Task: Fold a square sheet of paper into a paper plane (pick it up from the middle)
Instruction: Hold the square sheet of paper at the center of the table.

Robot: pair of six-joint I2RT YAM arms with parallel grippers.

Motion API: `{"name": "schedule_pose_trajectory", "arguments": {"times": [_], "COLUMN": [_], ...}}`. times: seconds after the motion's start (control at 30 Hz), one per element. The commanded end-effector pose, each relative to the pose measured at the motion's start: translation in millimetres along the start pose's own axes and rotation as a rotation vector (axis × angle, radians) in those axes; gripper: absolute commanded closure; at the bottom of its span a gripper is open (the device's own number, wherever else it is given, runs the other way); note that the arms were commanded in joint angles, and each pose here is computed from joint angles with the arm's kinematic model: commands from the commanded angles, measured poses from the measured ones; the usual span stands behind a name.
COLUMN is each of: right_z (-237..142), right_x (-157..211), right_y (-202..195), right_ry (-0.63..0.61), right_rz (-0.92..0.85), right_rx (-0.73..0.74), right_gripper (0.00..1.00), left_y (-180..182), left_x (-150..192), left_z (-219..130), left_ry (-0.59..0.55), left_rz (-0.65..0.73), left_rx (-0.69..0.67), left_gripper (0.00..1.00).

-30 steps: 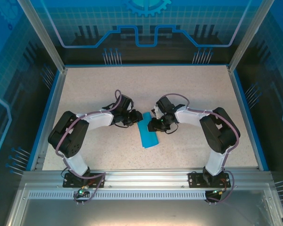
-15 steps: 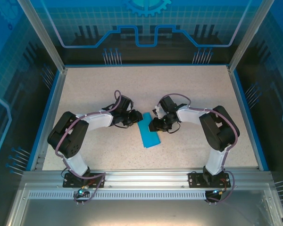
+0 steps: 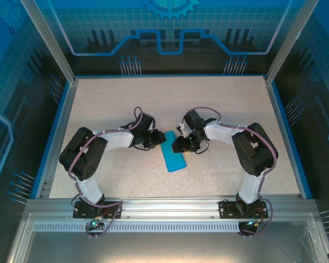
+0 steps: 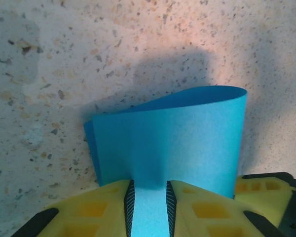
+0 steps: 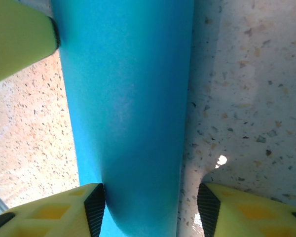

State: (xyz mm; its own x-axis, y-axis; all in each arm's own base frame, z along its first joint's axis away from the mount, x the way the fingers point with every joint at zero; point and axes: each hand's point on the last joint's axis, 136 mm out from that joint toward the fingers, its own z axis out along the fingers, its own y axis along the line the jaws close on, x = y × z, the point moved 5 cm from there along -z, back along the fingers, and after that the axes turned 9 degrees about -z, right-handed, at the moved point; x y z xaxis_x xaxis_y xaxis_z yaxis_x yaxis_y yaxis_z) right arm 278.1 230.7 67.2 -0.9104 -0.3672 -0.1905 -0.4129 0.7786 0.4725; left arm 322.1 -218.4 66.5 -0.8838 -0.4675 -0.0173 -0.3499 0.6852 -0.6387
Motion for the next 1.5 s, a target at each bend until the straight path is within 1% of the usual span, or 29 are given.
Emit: {"name": "schedule_pose_trajectory", "arguments": {"times": [0.0, 0.13, 0.3, 0.37, 0.43, 0.57, 0.77, 0.93, 1.07, 1.3, 1.47], "right_z": [-6.1, -4.4, -5.2, -3.9, -2.7, 0.9, 6.3, 11.2, 13.4, 15.7, 19.9], "right_x": [2.9, 4.8, 5.3, 6.7, 8.0, 9.5, 8.6, 9.7, 11.2, 12.6, 15.0], "right_y": [7.2, 14.7, 16.9, 16.7, 15.3, 12.3, 6.0, -1.6, -6.2, -9.0, -7.2], "right_ry": [0.03, 0.056, 0.063, 0.076, 0.085, 0.102, 0.099, 0.104, 0.112, 0.126, 0.15], "right_rz": [-0.047, -0.107, -0.127, -0.133, -0.139, -0.138, -0.098, -0.05, -0.026, -0.013, -0.043], "right_rx": [0.057, 0.084, 0.081, 0.081, 0.086, 0.093, 0.122, 0.152, 0.164, 0.175, 0.182], "right_gripper": [0.41, 0.37, 0.34, 0.36, 0.41, 0.48, 0.54, 0.57, 0.58, 0.55, 0.53], "left_y": [-1.1, -2.4, -3.2, -3.0, -4.4, -8.9, -20.0, -20.0, -16.5, -17.5, -19.2], "left_x": [2.1, 4.0, 6.8, 7.1, 7.2, 6.5, 4.2, 2.2, -0.2, -0.3, 0.4], "left_z": [6.0, 8.5, 10.5, 10.8, 10.0, 6.2, -5.6, -14.8, -20.2, -21.4, -21.0], "left_ry": [0.022, 0.032, 0.041, 0.042, 0.04, 0.033, 0.002, -0.047, -0.092, -0.104, -0.098], "left_rz": [0.009, 0.017, 0.026, 0.026, 0.028, 0.034, 0.048, 0.044, 0.035, 0.038, 0.046], "left_rx": [-0.024, -0.028, -0.031, -0.032, -0.028, -0.012, 0.028, 0.03, 0.024, 0.044, 0.053], "left_gripper": [0.72, 0.72, 0.72, 0.72, 0.72, 0.72, 0.71, 0.69, 0.69, 0.68, 0.68]}}
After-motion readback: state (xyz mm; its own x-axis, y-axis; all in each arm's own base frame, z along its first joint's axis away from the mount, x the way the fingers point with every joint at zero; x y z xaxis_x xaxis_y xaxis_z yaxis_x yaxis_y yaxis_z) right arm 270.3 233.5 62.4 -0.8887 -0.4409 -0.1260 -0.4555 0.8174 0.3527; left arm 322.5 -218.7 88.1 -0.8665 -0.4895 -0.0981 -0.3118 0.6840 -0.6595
